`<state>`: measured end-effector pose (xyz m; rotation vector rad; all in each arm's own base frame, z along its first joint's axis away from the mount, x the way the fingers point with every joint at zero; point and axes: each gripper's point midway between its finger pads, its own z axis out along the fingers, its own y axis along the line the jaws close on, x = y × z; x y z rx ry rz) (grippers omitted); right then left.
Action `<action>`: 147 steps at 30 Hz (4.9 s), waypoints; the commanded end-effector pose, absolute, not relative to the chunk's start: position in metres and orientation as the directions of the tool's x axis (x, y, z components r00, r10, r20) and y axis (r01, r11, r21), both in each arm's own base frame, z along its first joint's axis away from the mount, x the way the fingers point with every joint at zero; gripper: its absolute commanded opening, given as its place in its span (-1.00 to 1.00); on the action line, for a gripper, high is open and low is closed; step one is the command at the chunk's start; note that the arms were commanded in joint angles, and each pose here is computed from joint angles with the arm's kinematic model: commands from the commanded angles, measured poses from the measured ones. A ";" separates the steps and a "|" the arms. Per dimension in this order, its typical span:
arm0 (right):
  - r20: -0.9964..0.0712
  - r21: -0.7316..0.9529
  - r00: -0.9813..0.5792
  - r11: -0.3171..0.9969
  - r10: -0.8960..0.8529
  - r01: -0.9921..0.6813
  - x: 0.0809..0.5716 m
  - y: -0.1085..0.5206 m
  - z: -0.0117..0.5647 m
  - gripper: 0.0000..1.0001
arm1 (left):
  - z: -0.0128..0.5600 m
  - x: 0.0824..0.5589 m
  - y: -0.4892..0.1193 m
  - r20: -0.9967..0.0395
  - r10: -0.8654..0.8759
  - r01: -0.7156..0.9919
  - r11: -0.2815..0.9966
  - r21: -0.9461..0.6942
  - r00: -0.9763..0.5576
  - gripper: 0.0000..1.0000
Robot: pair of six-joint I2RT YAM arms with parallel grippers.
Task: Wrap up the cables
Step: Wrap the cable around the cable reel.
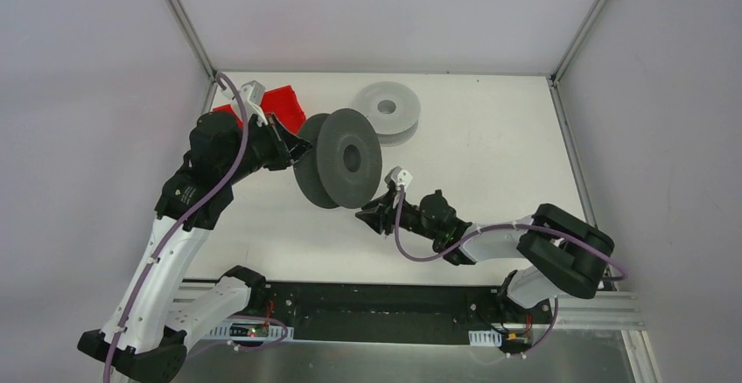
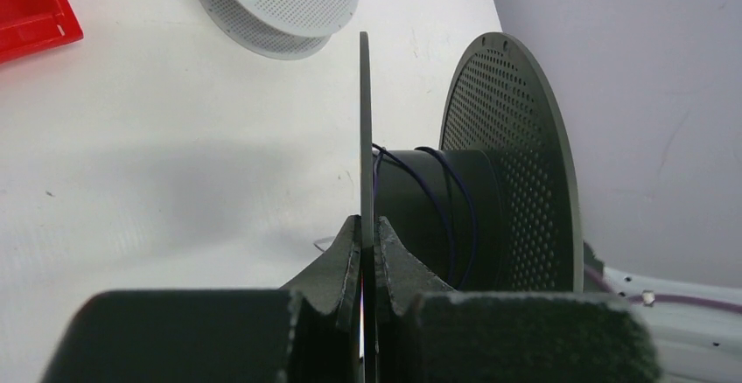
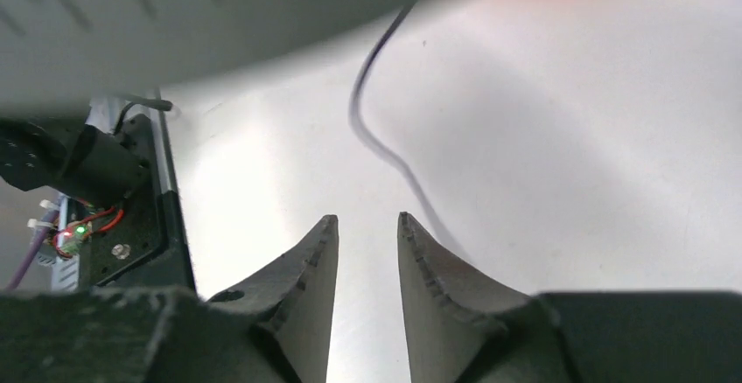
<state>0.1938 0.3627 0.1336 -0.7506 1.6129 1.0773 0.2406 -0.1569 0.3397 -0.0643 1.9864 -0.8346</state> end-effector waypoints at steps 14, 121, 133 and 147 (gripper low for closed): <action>-0.976 0.212 -0.200 0.612 0.089 -0.762 0.216 0.358 0.106 -0.18 | 0.392 0.257 -0.141 -0.764 -0.552 0.282 0.715 -0.640 -0.335 -1.00; -0.962 0.181 -0.248 0.417 -0.113 -0.891 0.235 0.317 0.226 -0.87 | 0.307 0.219 -0.203 -0.836 0.110 0.757 0.499 -0.421 -0.537 -1.00; -0.971 0.241 -0.216 0.397 0.107 -0.886 0.227 0.314 0.246 -0.91 | 0.331 0.240 -0.210 -0.819 -0.075 0.695 0.488 -0.528 -0.569 -1.00; -0.917 0.362 -0.237 0.424 0.320 -0.830 0.233 0.305 0.266 -0.77 | 0.350 0.268 -0.208 -0.727 -0.375 0.569 0.455 -0.685 -0.575 -1.00</action>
